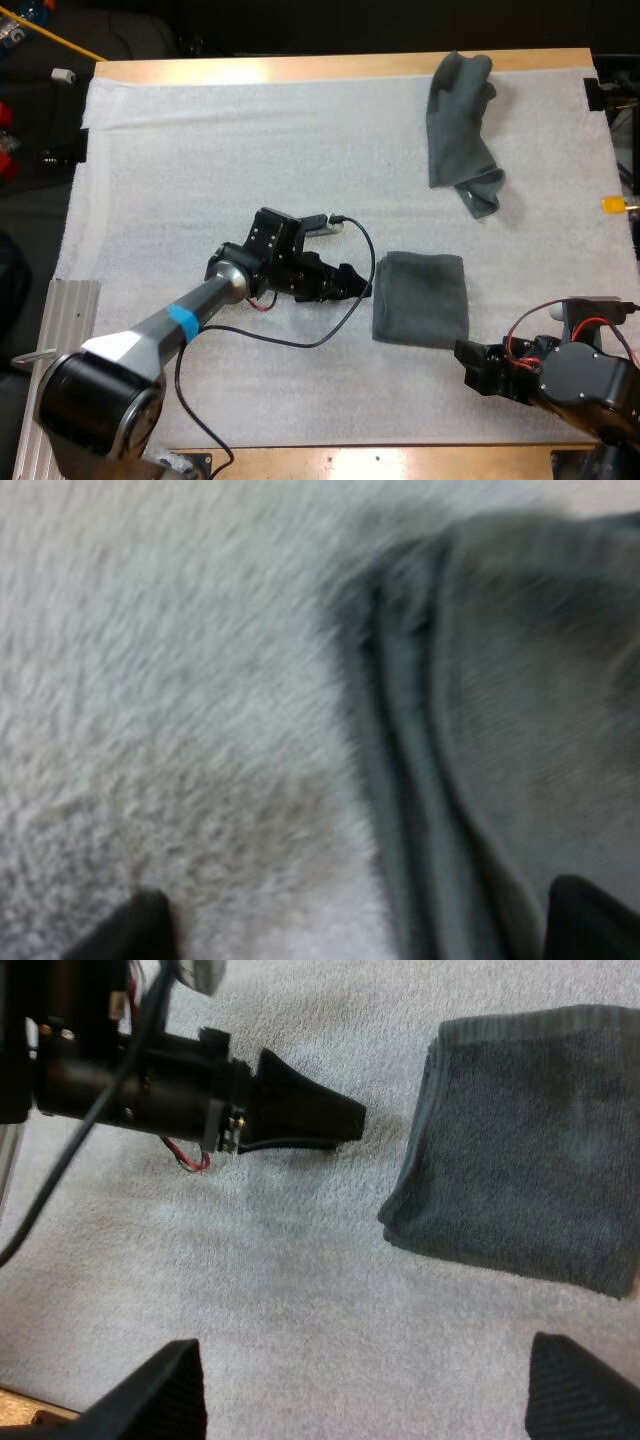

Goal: Pick towel from pile, fold and stack

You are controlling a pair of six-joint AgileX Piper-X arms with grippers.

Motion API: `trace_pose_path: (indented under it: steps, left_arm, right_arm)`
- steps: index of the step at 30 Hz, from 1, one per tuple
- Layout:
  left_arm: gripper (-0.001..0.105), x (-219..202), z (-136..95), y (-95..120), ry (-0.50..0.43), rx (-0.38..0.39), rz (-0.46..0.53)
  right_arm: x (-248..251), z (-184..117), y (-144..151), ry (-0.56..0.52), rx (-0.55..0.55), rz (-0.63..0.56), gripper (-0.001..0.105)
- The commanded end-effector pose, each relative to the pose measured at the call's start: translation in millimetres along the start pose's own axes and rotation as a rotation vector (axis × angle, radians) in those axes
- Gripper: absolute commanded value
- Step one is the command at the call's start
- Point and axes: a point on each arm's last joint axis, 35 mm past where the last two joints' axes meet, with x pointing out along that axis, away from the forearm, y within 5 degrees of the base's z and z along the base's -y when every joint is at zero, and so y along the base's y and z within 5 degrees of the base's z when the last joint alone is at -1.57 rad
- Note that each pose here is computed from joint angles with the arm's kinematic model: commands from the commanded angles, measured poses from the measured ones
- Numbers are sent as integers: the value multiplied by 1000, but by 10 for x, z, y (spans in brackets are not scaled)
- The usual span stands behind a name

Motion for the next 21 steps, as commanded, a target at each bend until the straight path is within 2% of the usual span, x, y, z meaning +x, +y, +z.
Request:
trace_pose_path:
  steps: [1, 6, 14, 21]
  left_arm:
    - [72, 18, -10, -12, 19, -9, -6]
    - [72, 40, -14, -68, 35, -2, -4]
    - [72, 243, -165, -230, 67, 48, 67]
    - [72, 480, -221, -470, 124, 81, 59]
  right_arm:
    - [-7, -3, -9, -4, 2, -16, 64]
    - [-7, -3, -9, -4, 2, -16, 64]
    - [-7, -3, -8, -3, 2, -15, 64]
    - [-7, -10, -12, 5, 0, -15, 64]
